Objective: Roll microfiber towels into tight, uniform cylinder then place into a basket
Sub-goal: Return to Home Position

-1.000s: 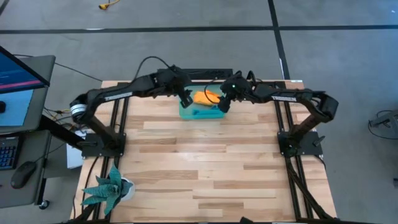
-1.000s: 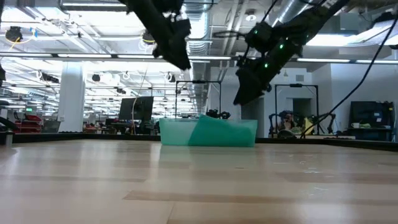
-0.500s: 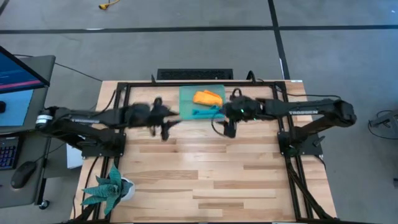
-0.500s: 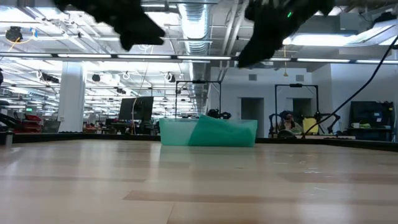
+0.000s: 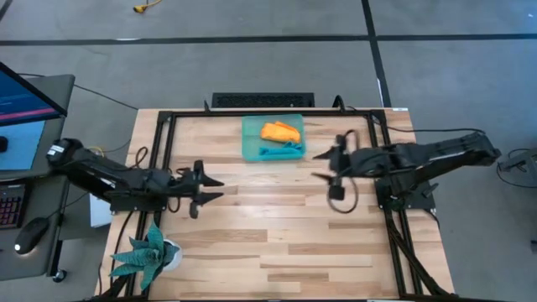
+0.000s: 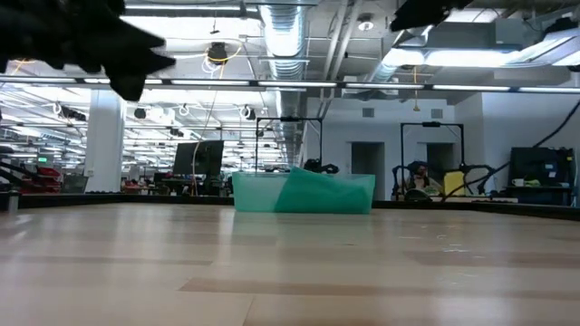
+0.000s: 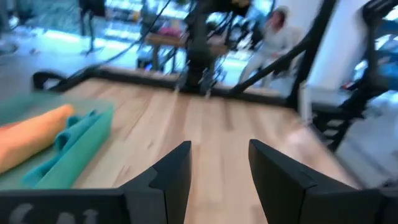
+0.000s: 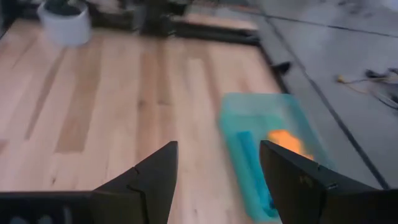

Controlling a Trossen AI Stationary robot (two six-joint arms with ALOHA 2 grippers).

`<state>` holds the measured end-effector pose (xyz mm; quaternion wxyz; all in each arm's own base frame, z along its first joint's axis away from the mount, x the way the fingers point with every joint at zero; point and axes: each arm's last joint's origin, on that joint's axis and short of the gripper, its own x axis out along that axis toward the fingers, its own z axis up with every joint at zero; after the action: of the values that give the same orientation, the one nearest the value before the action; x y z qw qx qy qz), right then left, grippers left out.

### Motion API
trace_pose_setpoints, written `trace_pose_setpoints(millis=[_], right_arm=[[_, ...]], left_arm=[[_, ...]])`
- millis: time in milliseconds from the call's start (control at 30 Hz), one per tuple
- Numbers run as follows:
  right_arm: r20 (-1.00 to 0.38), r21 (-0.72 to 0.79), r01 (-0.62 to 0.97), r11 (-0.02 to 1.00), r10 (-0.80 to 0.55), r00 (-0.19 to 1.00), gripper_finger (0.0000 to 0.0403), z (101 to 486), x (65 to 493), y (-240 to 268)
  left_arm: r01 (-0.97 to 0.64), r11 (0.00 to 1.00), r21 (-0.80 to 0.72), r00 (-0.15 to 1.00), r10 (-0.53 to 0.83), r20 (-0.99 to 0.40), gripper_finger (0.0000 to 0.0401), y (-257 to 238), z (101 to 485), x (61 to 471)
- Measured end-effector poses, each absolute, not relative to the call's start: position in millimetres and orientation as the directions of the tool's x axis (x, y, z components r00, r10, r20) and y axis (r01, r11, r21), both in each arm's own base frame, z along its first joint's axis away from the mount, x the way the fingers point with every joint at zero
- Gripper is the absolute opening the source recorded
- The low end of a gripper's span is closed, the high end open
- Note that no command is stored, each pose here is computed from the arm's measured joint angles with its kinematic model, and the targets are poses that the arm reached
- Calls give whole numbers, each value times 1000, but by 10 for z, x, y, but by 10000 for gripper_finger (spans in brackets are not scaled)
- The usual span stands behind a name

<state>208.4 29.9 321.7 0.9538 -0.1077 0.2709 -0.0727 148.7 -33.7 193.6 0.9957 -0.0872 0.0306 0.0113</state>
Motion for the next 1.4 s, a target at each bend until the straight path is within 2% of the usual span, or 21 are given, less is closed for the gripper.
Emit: trace_pose_setpoints(millis=[67,200,400,533,667,967,1067,1200,1300,1400], right_arm=[[-472,-227,128,965,-225,852,249,3312,1905,269],[-398,-146,142,979,-189,898,249,3459,1613,260],[-366,-135,89,987,-133,921,249,3207,1363,316],[-344,-114,149,982,-180,922,249,2876,1236,295],[-316,-40,184,982,-187,930,249,2591,1112,262],[-205,62,142,988,-127,971,249,2104,966,260],[-184,75,137,988,-121,975,249,1891,965,264],[-147,94,142,985,-127,981,249,1623,976,265],[-86,109,153,982,-144,986,249,1661,994,262],[-90,102,157,982,-148,985,249,1621,994,261]], left_arm=[[14,985,-173,1000,-16,-9,151,-370,1998,1430],[73,992,-102,994,-64,93,151,-402,2129,1308],[78,997,-20,980,-73,186,151,-370,2241,1170],[72,997,4,983,-72,168,151,-337,2228,1089],[76,996,-36,989,-71,131,151,-304,2187,1008],[52,997,-53,993,-46,113,151,-283,1800,974],[10,998,-66,998,-6,63,151,-269,1740,973],[-22,998,-61,998,26,63,151,-259,1741,974],[-32,999,-30,997,34,63,151,-257,1740,975],[-58,998,-7,997,58,57,151,-250,1734,975]])
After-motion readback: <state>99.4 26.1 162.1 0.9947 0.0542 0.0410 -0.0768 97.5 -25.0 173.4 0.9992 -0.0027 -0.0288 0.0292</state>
